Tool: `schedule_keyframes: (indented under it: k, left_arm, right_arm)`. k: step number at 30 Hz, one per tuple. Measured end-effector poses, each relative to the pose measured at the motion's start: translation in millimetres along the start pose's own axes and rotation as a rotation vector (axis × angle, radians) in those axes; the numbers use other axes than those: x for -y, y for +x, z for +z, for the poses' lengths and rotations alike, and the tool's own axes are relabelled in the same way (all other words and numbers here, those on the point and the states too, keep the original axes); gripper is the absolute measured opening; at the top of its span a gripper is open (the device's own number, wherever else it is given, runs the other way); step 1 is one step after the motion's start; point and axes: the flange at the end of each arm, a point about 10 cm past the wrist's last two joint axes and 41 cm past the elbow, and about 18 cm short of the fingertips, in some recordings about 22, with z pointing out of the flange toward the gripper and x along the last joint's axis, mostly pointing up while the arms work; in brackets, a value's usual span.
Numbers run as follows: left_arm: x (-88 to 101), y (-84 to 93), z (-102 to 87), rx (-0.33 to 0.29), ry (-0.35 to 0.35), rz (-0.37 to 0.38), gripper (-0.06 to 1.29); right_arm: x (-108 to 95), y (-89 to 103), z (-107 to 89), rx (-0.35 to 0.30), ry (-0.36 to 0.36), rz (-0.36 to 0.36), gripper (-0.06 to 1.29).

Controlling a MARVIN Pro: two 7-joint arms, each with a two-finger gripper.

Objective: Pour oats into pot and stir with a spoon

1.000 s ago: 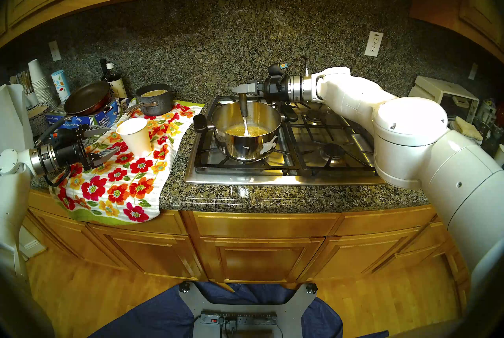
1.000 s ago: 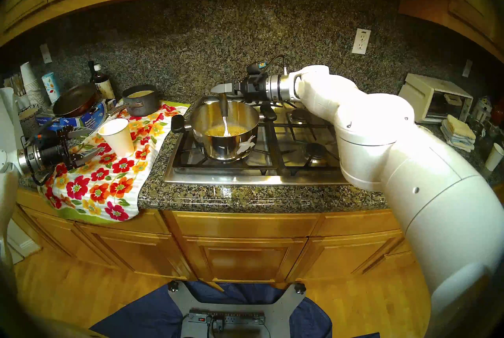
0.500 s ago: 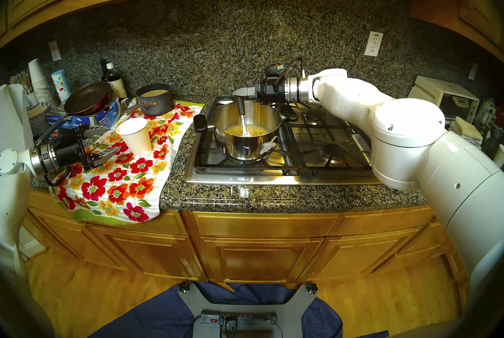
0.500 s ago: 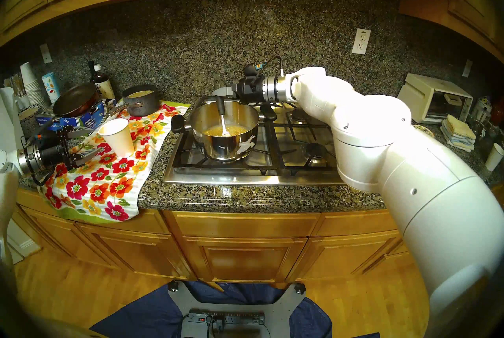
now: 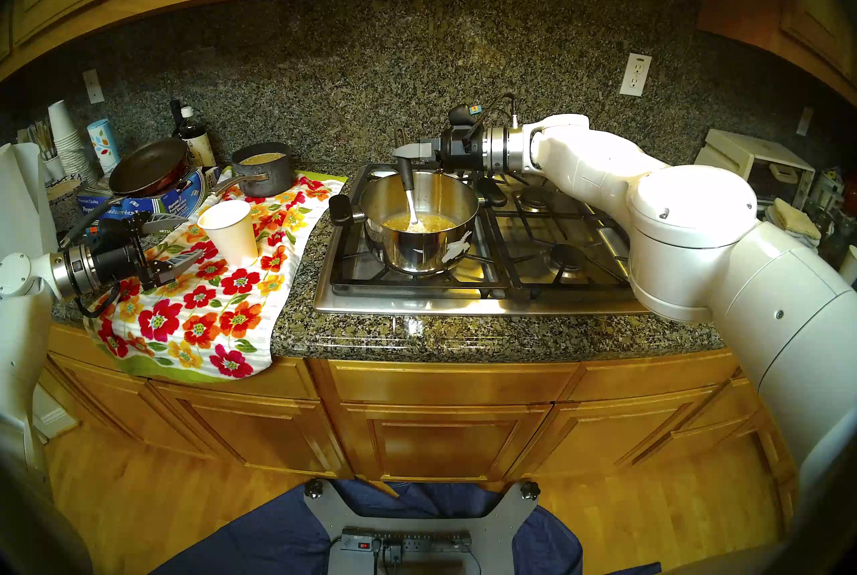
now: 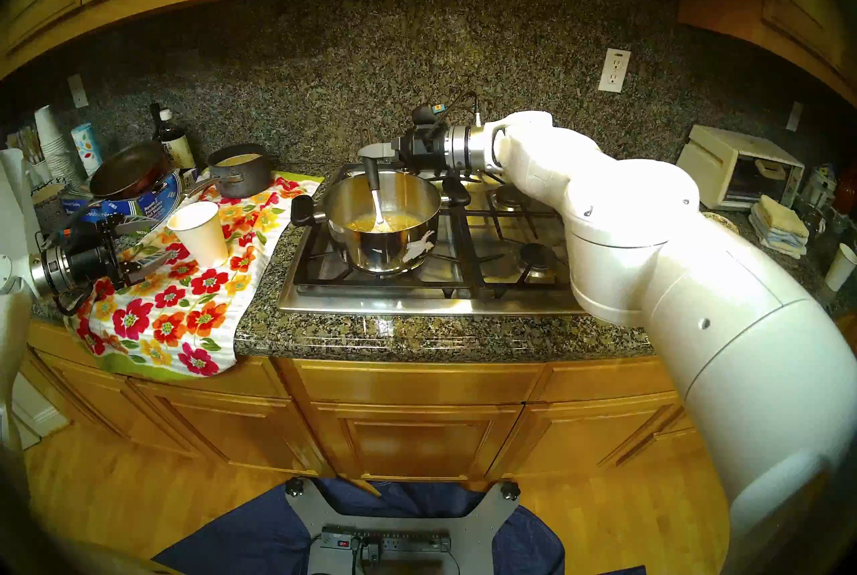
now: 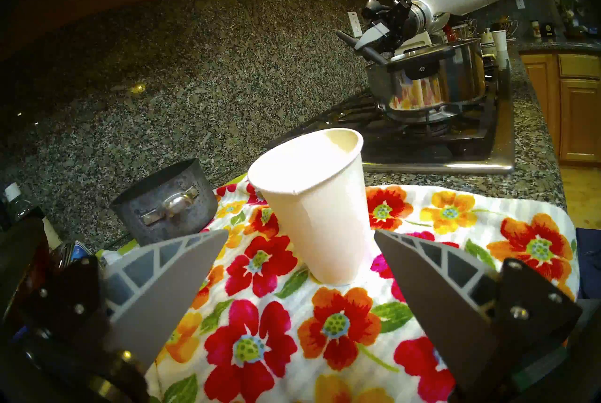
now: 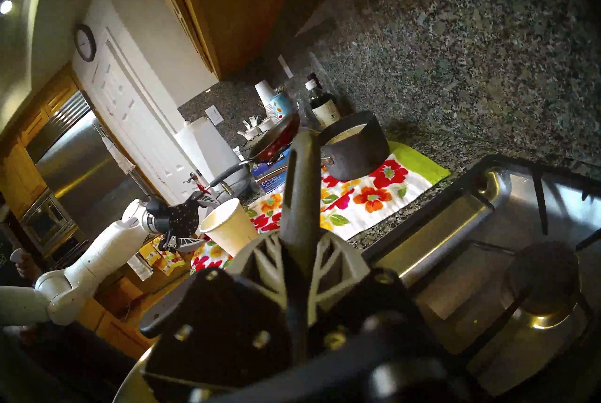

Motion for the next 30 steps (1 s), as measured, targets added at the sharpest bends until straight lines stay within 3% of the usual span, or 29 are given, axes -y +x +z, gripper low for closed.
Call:
schedule_keyframes:
  k: [7,22,30]
  left_arm:
    - [0.0,-0.1,0.0,0.0,0.0,0.0,1.21]
    - [-0.1,-0.1,0.0,0.0,0.0,0.0,1.21]
    - [-0.2,-0.1,0.0,0.0,0.0,0.0,1.21]
  right_arm:
    - [5,17.7,-4.4,-0.037,0.001,-0.033,0.01]
    - [2,25.7,-7.8,-0.09,-0.042,-0.068,-0.02]
    - [10,26.9,0.4,-0.122,0.022,-0.127,-0.02]
